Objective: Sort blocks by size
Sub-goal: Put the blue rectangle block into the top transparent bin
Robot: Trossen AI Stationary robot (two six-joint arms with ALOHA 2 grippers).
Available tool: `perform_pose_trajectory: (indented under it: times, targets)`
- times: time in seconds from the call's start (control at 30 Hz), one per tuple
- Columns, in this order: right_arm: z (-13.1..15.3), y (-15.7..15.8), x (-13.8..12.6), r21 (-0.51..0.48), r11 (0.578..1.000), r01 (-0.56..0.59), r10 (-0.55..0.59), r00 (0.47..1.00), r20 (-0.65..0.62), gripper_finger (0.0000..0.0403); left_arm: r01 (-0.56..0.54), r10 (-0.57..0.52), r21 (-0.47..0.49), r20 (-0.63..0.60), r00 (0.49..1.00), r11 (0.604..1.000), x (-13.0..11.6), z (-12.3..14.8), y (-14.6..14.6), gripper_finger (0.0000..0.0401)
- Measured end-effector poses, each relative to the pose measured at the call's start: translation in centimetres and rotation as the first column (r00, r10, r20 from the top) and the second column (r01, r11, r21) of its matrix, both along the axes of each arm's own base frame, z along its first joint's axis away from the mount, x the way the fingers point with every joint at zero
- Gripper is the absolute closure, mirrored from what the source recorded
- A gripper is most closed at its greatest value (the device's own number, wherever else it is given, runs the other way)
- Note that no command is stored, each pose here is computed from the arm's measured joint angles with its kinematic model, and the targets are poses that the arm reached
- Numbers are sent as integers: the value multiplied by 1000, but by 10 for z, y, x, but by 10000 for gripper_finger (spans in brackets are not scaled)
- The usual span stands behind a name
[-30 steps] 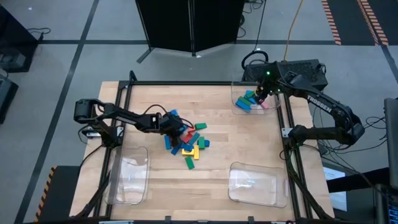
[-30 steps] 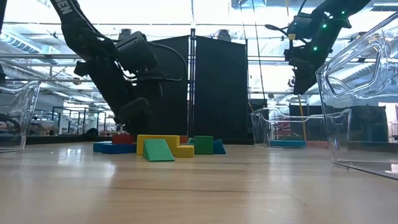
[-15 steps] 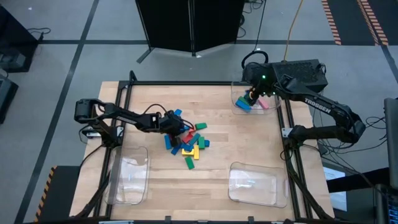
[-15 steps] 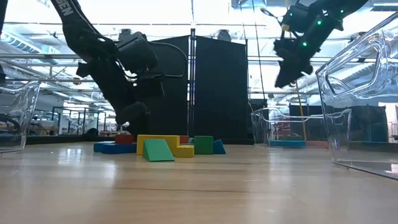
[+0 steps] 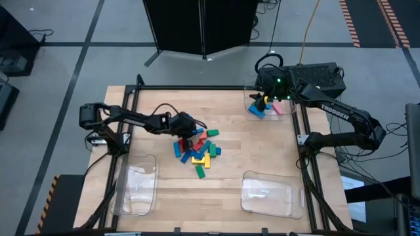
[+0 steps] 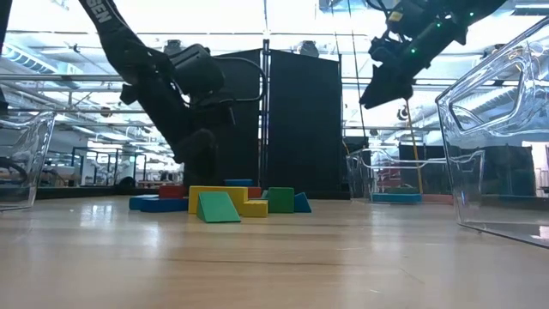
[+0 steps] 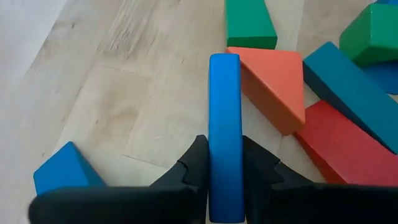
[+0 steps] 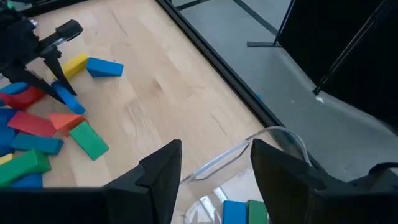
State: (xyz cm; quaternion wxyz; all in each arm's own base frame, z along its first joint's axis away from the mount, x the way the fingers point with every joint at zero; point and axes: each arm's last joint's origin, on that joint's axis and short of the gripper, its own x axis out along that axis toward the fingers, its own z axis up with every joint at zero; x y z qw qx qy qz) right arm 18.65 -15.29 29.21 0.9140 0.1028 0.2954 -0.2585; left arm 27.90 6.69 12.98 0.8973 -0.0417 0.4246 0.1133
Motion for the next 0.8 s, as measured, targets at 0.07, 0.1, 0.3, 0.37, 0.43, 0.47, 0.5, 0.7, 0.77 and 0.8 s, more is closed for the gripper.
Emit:
perform_pose_trajectory:
  times: [0.07,0.1,0.3,0.37,0.43,0.47,0.5,0.7,0.77,0.8]
  targets:
    - [-1,2,0,39,999,19,-20,1000,7,216,4,-4,-32,8,1000,999,0,0,-1,348]
    - [-2,3,1,64,997,31,-32,999,11,216,10,-9,-53,14,1000,999,0,0,-1,348]
    - [-5,17,8,133,991,4,-4,1000,3,216,62,-60,-53,28,998,997,2,1,-5,347]
    - [-5,23,12,126,992,-31,31,1000,0,216,86,-86,2,19,996,996,3,2,-5,347]
    - [-5,30,17,113,991,-70,71,997,-8,216,105,-105,56,0,994,993,2,1,-4,347]
    - [-5,34,19,103,990,-98,100,995,-13,216,106,-105,79,-11,994,991,2,1,-3,347]
    - [-5,38,22,91,988,-127,129,991,-17,216,103,-102,101,-19,995,990,2,1,-3,347]
    - [-6,55,43,1,970,-244,243,967,75,216,55,-62,162,41,997,985,6,6,0,347]
    - [-6,60,49,-24,962,-272,273,957,100,216,69,-81,166,65,995,984,8,8,0,347]
    - [-9,63,50,-22,958,-285,286,954,93,216,80,-94,177,72,993,981,9,9,-1,347]
